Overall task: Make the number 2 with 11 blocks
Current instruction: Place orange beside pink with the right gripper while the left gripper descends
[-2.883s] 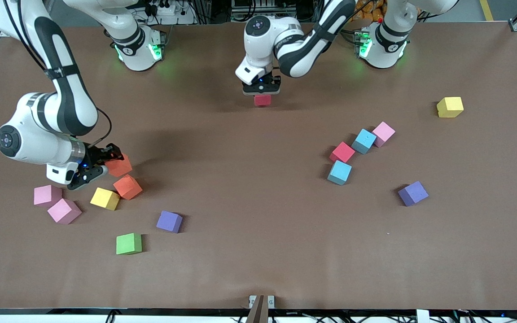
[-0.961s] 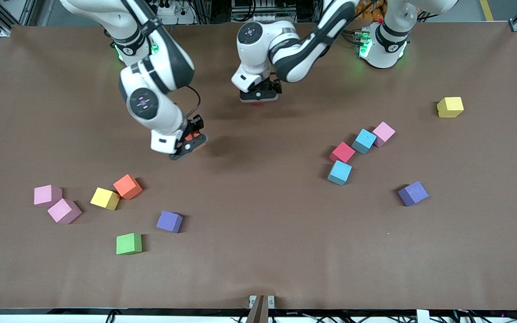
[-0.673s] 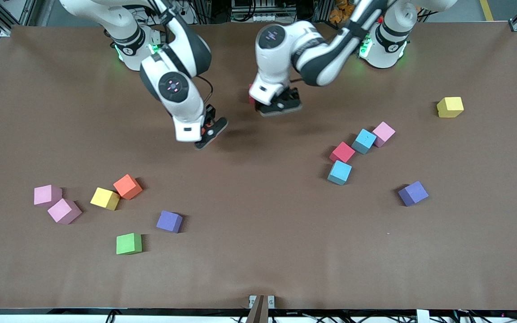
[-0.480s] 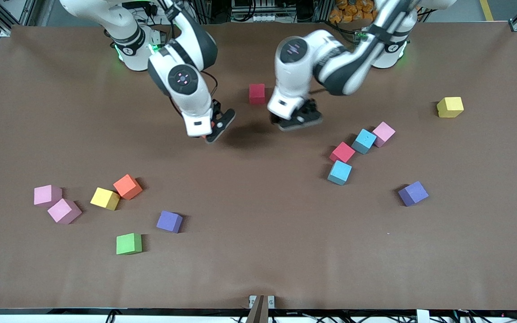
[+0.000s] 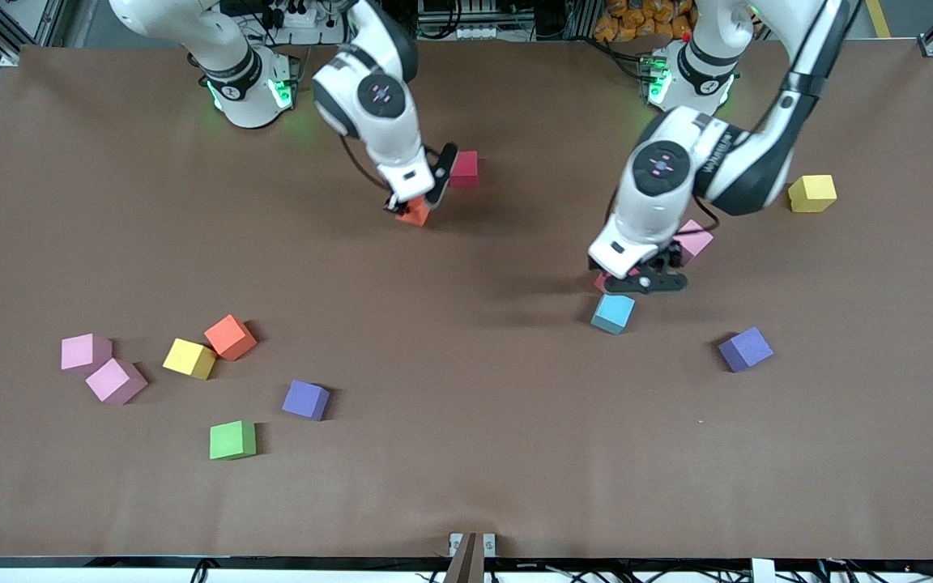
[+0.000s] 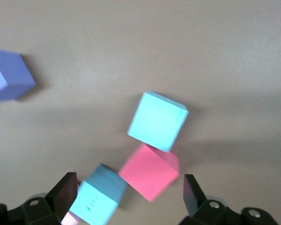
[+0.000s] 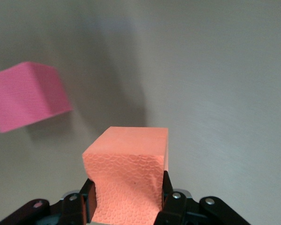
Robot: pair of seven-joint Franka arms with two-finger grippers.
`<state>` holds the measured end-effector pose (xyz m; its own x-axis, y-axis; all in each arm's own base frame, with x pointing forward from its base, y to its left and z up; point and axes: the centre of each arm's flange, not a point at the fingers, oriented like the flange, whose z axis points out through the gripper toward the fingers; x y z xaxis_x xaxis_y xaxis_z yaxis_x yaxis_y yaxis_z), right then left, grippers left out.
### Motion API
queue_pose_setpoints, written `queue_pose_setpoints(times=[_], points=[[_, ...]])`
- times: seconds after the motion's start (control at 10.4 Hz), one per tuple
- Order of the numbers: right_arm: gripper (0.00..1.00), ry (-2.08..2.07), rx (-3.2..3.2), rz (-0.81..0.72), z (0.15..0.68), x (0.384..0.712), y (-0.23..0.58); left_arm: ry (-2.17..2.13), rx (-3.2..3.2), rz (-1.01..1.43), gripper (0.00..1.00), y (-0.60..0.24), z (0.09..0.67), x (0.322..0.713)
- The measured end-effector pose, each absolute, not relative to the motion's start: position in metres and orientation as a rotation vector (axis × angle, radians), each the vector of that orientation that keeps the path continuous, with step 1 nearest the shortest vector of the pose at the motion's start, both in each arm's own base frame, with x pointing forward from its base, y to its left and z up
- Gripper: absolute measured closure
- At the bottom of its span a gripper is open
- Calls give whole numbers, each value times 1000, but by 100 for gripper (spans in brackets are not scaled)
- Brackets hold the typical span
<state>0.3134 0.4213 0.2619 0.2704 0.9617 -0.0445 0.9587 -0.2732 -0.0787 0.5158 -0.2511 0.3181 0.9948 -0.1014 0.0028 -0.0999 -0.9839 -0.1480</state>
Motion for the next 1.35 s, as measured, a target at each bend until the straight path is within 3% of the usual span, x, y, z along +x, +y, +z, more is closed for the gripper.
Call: queue_pose_setpoints(times=[0.29,0.96,1.35], points=[[45,-2001,-2384,141,242,258,436,356,-2966,54,0,-240,289,511],[45,-2076,-2330,159,220,224,435,771,-2896,176,0,-246,263,487],[45,-2073,-2327,136,214,221,438,837,-2949,206,0,-247,260,488]])
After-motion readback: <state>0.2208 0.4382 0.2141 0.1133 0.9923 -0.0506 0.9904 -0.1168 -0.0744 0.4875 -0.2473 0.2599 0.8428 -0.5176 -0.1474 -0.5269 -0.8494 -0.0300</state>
